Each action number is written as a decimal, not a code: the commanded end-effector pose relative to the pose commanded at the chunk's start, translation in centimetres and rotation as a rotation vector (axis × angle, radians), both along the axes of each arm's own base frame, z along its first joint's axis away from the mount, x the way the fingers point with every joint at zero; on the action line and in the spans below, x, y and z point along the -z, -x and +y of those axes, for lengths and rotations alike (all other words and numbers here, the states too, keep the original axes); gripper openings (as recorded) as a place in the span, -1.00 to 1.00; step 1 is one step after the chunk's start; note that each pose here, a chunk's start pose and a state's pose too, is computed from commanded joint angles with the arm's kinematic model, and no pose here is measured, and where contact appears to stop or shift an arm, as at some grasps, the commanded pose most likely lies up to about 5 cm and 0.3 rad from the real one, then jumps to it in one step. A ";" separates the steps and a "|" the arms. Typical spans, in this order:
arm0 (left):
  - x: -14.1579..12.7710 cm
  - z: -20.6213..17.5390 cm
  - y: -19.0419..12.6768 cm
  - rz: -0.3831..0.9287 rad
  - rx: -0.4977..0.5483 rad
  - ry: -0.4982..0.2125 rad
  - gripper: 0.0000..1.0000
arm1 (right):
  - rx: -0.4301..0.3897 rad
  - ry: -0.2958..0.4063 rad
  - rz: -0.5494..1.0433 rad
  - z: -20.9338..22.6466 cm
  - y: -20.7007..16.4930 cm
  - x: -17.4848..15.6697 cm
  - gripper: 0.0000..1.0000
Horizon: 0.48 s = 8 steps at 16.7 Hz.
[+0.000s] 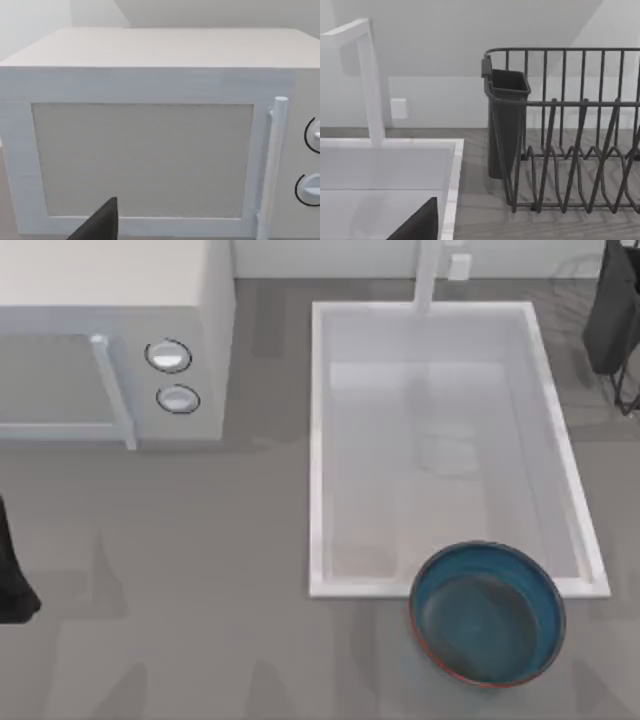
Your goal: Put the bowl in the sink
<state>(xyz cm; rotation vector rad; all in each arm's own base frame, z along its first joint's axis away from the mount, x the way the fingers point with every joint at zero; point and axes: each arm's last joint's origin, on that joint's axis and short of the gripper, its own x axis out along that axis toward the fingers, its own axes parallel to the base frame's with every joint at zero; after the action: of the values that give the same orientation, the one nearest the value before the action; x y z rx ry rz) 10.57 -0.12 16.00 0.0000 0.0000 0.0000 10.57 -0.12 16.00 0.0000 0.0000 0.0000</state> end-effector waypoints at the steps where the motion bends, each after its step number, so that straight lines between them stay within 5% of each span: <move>1: 0.0 0.0 0.0 0.000 0.000 0.000 1.00 | 0.000 0.000 0.000 0.0 0.0 0.0 1.00; 8: 0.0 0.0 0.0 0.000 0.000 0.000 1.00 | -0.075 -0.081 0.225 1.0 -0.5 -3.2 1.00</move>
<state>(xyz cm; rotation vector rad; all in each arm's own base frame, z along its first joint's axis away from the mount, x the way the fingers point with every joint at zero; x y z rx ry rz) 10.57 -0.12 16.00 0.0000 0.0000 0.0000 11.09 0.91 19.19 0.0812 0.2246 0.0754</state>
